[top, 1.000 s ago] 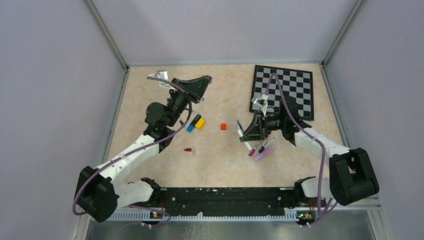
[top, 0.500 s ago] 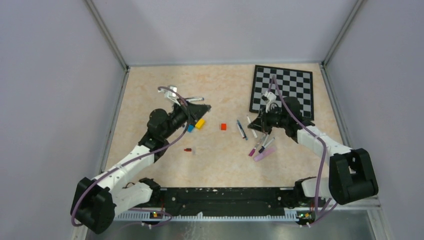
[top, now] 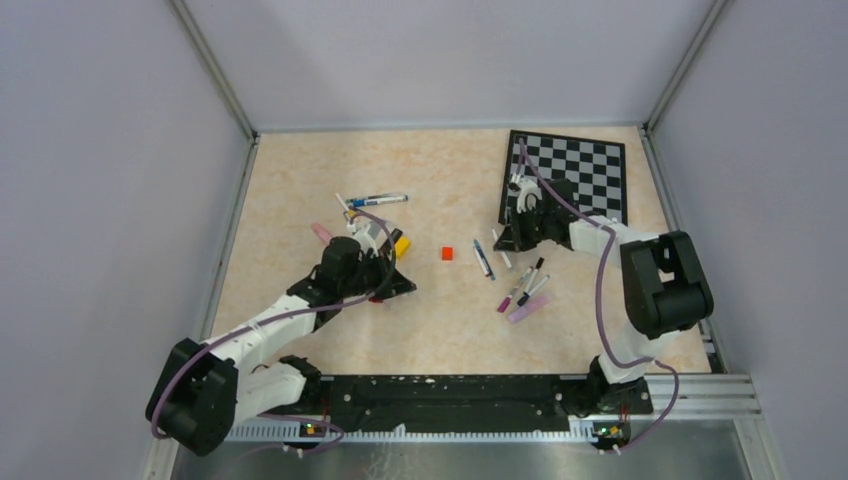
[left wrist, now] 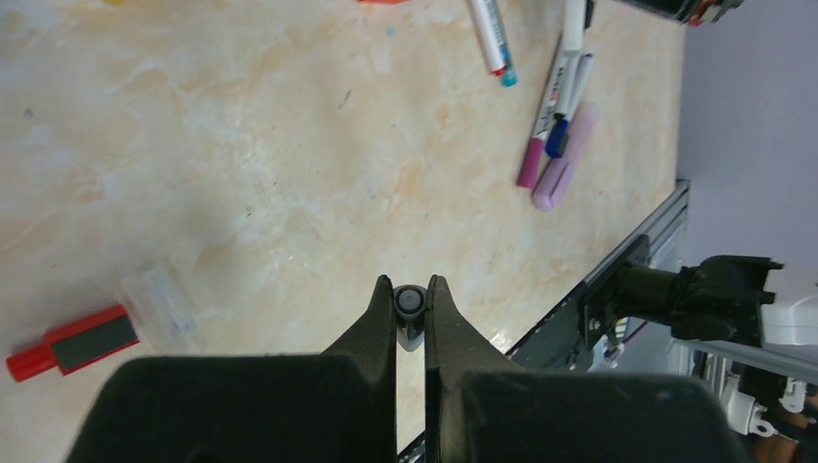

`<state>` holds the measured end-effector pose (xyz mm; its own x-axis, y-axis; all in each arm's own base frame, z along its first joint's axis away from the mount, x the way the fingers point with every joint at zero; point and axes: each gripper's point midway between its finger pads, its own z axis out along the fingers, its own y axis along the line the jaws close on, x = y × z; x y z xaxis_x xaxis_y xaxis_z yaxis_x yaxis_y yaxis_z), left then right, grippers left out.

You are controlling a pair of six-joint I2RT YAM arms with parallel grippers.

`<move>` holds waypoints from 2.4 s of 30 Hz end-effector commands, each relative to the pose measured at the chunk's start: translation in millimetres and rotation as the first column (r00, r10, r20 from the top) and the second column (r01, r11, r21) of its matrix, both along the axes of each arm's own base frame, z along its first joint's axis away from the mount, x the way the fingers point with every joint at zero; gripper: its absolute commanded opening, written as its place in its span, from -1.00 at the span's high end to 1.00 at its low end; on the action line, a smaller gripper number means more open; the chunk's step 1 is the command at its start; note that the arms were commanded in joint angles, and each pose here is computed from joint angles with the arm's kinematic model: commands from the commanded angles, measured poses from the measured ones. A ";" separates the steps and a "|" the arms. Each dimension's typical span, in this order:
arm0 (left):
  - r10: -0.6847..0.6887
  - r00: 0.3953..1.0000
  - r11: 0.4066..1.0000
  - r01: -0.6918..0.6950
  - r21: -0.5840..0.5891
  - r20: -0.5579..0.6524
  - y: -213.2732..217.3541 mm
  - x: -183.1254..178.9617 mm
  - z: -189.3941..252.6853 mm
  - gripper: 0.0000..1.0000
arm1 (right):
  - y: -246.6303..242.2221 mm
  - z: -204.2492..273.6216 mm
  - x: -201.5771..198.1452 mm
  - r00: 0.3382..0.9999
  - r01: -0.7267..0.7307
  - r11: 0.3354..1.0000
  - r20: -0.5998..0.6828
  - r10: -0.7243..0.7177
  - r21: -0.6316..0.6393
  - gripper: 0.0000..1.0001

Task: Open the pen caps
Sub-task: Place the pen at the center of the board, then place the pen cap at the center of the board, then move the pen cap to the center of the board.

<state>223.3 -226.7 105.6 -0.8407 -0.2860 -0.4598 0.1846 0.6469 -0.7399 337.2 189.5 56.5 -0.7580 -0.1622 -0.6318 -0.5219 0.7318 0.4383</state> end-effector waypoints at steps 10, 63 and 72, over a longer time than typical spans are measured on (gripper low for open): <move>-0.017 0.993 0.982 0.039 0.186 -0.119 16.2 -7.0 -44.9 1.00 | 8.4 -15.0 8.6 0.998 -0.017 1.000 -0.067 0.016 -0.013 0.80; 0.029 0.990 0.906 0.032 0.423 -0.137 28.3 23.7 -49.2 0.36 | -2.1 75.7 -36.1 0.944 -0.284 0.947 0.216 0.250 0.149 0.29; 0.003 0.996 0.942 -0.031 0.333 0.084 25.5 33.2 8.5 0.38 | -5.9 90.4 -63.0 0.852 -0.442 0.893 0.351 0.389 0.084 0.28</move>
